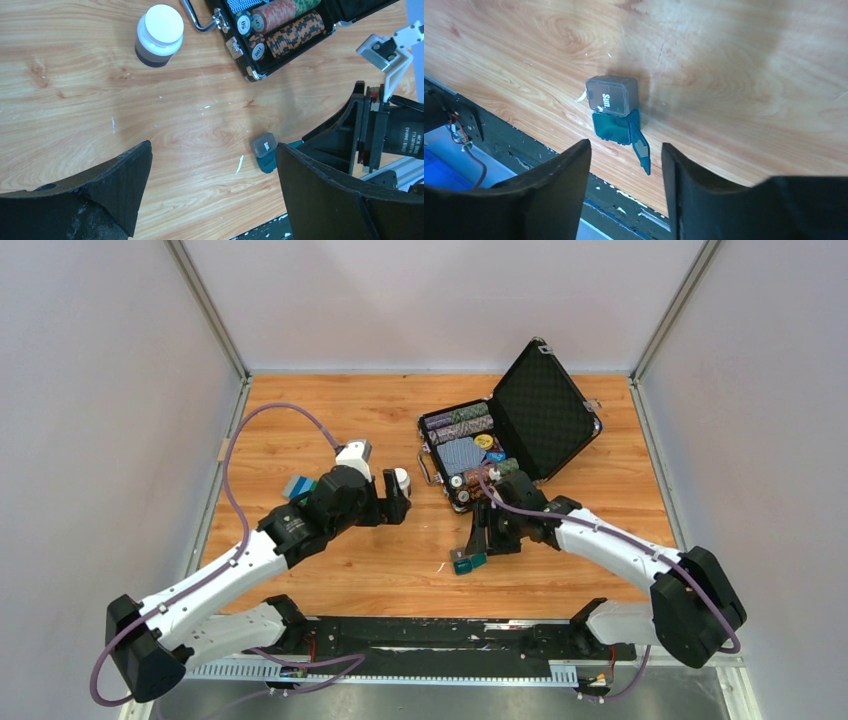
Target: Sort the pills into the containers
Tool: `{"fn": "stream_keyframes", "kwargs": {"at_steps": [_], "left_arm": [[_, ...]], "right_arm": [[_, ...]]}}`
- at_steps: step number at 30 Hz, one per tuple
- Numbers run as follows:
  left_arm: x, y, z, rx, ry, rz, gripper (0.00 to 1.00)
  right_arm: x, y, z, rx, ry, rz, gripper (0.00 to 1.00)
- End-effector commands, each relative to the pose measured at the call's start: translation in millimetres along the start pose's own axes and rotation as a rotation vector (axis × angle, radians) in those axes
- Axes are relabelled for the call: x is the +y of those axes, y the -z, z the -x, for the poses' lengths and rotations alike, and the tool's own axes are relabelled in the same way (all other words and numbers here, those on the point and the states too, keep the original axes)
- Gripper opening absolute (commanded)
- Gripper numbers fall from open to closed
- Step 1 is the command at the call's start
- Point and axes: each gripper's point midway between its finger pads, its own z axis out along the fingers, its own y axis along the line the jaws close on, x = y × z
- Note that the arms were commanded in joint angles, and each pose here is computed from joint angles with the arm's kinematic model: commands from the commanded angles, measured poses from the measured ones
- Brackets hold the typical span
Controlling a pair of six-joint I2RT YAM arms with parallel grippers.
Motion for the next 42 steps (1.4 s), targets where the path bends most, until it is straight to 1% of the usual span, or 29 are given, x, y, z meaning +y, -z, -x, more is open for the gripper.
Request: {"fn": "stream_keyframes", "kwargs": {"at_steps": [1, 5, 8, 13, 15, 17, 20, 24, 26, 27, 29, 36, 42], "left_arm": [[5.5, 10.7, 21.7, -0.097, -0.001, 0.025, 1.00], [15.9, 19.3, 27.9, -0.122, -0.005, 0.077, 1.00], [25.6, 23.7, 31.8, -0.133, 0.001, 0.138, 1.00], [50.4, 29.5, 26.2, -0.111, 0.000, 0.274, 0.98], [61.9, 33.5, 23.7, -0.107, 0.010, 0.335, 0.97], [71.6, 37.5, 20.2, -0.106, 0.029, 0.382, 0.97], [81.1, 40.0, 11.7, -0.100, 0.052, 0.414, 0.98], [86.7, 40.9, 4.6, -0.107, 0.077, 0.416, 1.00], [86.7, 40.4, 2.8, -0.109, 0.083, 0.407, 1.00], [86.0, 40.4, 1.9, -0.107, 0.085, 0.400, 1.00], [85.4, 38.5, -0.8, -0.100, 0.082, 0.391, 1.00], [81.8, 33.7, -5.3, -0.085, 0.071, 0.363, 1.00], [79.2, 30.0, -7.1, -0.076, 0.060, 0.347, 1.00]], "right_arm": [[7.2, 17.4, 31.9, -0.093, 0.005, -0.055, 0.59], [38.8, 30.3, 60.2, -0.155, 0.072, 0.002, 0.63], [61.9, 25.6, 83.1, -0.185, 0.126, -0.008, 0.65], [90.4, 2.6, 125.9, -0.252, 0.176, -0.074, 0.71], [97.9, -7.1, 145.8, -0.300, 0.200, -0.115, 0.74], [106.6, -22.3, 156.8, -0.311, 0.231, -0.132, 0.76], [116.5, -43.5, 167.1, -0.312, 0.255, -0.151, 0.77], [125.4, -65.8, 182.6, -0.343, 0.281, -0.193, 0.78], [126.7, -75.4, 188.9, -0.351, 0.294, -0.209, 0.75], [128.0, -78.6, 192.2, -0.356, 0.299, -0.213, 0.72], [132.5, -85.1, 196.3, -0.358, 0.316, -0.208, 0.69], [141.1, -98.6, 203.6, -0.368, 0.369, -0.219, 0.67], [143.4, -103.6, 207.3, -0.372, 0.379, -0.221, 0.56]]}}
